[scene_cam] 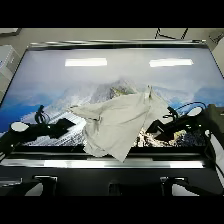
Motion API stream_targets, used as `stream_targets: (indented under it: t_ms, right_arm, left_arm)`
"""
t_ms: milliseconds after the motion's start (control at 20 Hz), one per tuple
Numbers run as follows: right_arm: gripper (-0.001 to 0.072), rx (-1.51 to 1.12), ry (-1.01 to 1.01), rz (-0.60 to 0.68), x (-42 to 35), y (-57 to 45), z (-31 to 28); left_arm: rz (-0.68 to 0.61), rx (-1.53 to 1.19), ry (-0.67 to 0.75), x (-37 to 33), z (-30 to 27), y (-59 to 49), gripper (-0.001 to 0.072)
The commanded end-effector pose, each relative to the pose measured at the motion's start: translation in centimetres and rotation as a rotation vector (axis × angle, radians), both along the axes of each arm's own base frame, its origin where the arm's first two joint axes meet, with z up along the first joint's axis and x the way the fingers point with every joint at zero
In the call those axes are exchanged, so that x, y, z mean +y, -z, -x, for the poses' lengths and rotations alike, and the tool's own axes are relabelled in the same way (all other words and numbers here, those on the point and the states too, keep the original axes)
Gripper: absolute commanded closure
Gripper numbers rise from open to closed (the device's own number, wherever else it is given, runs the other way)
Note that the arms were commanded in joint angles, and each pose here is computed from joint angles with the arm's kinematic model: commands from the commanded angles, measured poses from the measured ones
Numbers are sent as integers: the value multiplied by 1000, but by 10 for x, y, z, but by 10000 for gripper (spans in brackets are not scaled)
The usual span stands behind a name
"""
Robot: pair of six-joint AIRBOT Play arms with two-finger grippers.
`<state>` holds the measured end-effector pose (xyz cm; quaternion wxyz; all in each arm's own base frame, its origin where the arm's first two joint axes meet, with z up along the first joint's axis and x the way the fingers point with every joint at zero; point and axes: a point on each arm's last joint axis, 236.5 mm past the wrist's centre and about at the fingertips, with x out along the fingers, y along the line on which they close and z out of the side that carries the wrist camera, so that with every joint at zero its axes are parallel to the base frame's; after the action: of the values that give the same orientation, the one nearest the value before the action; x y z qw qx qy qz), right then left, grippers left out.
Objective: Fold the clothes and pants, and hang the long-sleeved shirts on hangers.
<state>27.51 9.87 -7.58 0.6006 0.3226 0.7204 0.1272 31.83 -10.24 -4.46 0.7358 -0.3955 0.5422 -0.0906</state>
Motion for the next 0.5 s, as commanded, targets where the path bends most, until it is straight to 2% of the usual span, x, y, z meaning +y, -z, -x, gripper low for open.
stream_targets:
  t_ms: [0,200,250,350,400,450]
  right_arm:
    - [43,-95,55,20,34,5,-28]
    - [54,-86,58,-9,69,16,-32]
    - [124,-93,60,-11,74,18,-33]
    - [184,-124,74,0,77,19,-41]
    - [281,-130,86,0,77,19,-44]
    - [435,-130,100,4,76,19,-46]
  left_arm:
    - [-53,-51,-139,59,-43,-8,65]
    - [-58,-19,-165,72,-61,10,57]
    - [-52,-29,-160,71,-68,11,57]
    - [-36,-41,-186,74,-82,9,57]
    - [-29,-51,-202,75,-89,9,57]
    - [-20,-69,-209,75,-96,7,57]
